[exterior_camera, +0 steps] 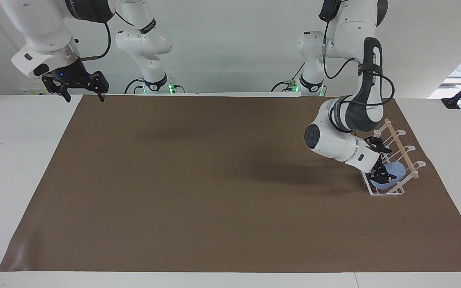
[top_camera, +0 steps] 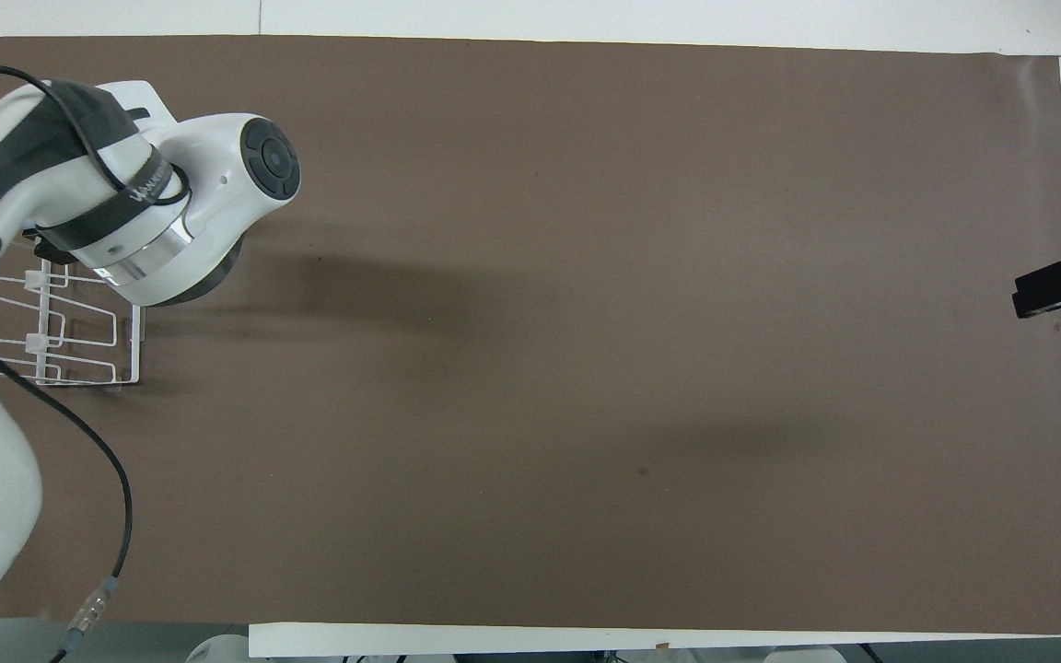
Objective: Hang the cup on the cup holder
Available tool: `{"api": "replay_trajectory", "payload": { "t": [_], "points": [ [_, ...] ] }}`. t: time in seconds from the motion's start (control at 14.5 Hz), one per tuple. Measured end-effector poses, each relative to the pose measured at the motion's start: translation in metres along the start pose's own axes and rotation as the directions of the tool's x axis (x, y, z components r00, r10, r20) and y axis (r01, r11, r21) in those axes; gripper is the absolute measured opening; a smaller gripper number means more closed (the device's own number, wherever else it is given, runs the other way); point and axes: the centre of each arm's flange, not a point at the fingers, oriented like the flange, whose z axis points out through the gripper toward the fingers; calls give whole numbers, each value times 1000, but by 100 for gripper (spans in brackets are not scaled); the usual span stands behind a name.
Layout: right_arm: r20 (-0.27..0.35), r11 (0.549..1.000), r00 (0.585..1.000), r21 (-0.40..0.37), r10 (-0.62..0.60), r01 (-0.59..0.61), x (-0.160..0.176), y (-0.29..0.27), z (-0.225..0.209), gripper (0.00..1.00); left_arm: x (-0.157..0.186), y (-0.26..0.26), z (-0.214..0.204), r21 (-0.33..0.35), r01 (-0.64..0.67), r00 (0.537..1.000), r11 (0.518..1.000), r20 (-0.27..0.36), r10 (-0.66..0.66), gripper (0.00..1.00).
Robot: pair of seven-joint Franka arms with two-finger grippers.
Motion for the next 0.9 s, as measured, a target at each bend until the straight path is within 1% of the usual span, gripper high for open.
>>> {"api": "replay_trajectory", "payload": {
  "t": [0.14, 0.28, 0.41, 0.48, 0.69, 0.83, 0.9],
  "points": [
    [0, 1000, 1000, 0, 0, 0, 0, 0, 0, 100, 24, -23, -36, -44, -78, 991, 996, 108, 82, 100],
    [0, 1000, 1000, 0, 0, 0, 0, 0, 0, 100, 31, -40, -60, -84, -146, 968, 986, 193, 159, 100],
    [0, 1000, 1000, 0, 0, 0, 0, 0, 0, 100, 31, -49, -68, -124, -236, 928, 964, 265, 261, 100],
    [0, 1000, 1000, 0, 0, 0, 0, 0, 0, 100, 32, -52, -70, -153, -292, 896, 944, 301, 326, 100],
    [0, 1000, 1000, 0, 0, 0, 0, 0, 0, 100, 43, -59, -58, -255, -437, 769, 863, 391, 505, 100],
    [0, 1000, 1000, 0, 0, 0, 0, 0, 0, 100, 55, -63, -45, -347, -496, 664, 796, 440, 605, 100],
    [0, 1000, 1000, 0, 0, 0, 0, 0, 0, 100, 63, -67, -40, -402, -521, 610, 753, 441, 658, 100]
  ]
}}
